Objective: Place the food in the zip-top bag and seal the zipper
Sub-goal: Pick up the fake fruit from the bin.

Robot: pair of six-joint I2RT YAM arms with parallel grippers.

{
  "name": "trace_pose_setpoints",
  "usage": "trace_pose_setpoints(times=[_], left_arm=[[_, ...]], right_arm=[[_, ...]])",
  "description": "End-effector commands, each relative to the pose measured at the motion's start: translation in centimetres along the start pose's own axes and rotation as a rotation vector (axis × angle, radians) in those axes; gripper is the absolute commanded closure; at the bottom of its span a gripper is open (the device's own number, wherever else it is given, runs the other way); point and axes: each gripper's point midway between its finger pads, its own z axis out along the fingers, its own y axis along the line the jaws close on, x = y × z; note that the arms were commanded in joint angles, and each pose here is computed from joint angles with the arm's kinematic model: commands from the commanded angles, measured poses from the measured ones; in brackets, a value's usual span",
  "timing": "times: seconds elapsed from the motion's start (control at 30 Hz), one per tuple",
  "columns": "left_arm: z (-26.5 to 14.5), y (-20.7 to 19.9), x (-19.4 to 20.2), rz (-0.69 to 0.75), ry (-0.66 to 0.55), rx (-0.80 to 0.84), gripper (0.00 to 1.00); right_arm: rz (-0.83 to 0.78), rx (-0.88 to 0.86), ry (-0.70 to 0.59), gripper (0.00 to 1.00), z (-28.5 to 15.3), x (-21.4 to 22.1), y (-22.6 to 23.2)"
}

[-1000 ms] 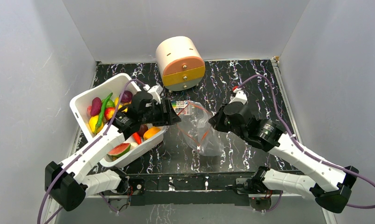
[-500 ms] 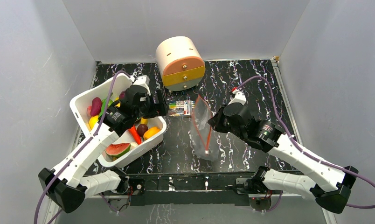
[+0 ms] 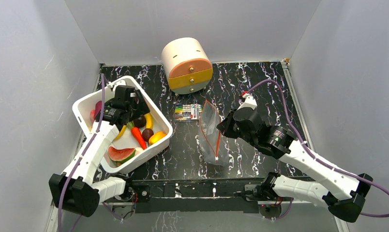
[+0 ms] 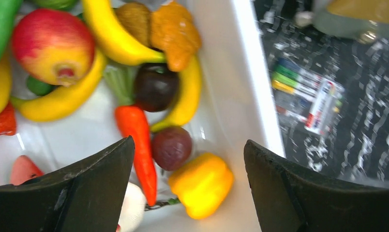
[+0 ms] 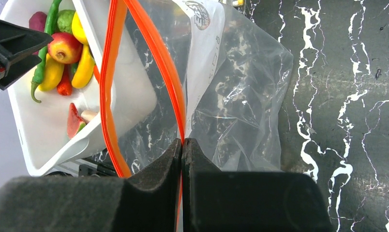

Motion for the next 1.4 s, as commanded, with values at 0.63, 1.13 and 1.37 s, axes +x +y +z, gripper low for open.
trace_pose_setpoints(times=[0.63, 1.13, 1.37], left_arm=[[10.2, 4.2, 2.4, -0.100, 0.260, -0.060, 0.19], [11.7, 4.6, 4.7, -0.124, 0.359, -0.074, 0.41], [9.5, 4.6, 3.6, -0.129, 0.328, -0.069, 0.52]], right_arm=[[0.003, -0.034, -0.029, 1.00, -0.4, -1.5, 1.4], [0.008, -0.036, -0.042, 1.00, -0.9, -1.5, 1.0], [0.004, -0.029, -0.026, 1.00, -0.6, -1.2, 1.0]])
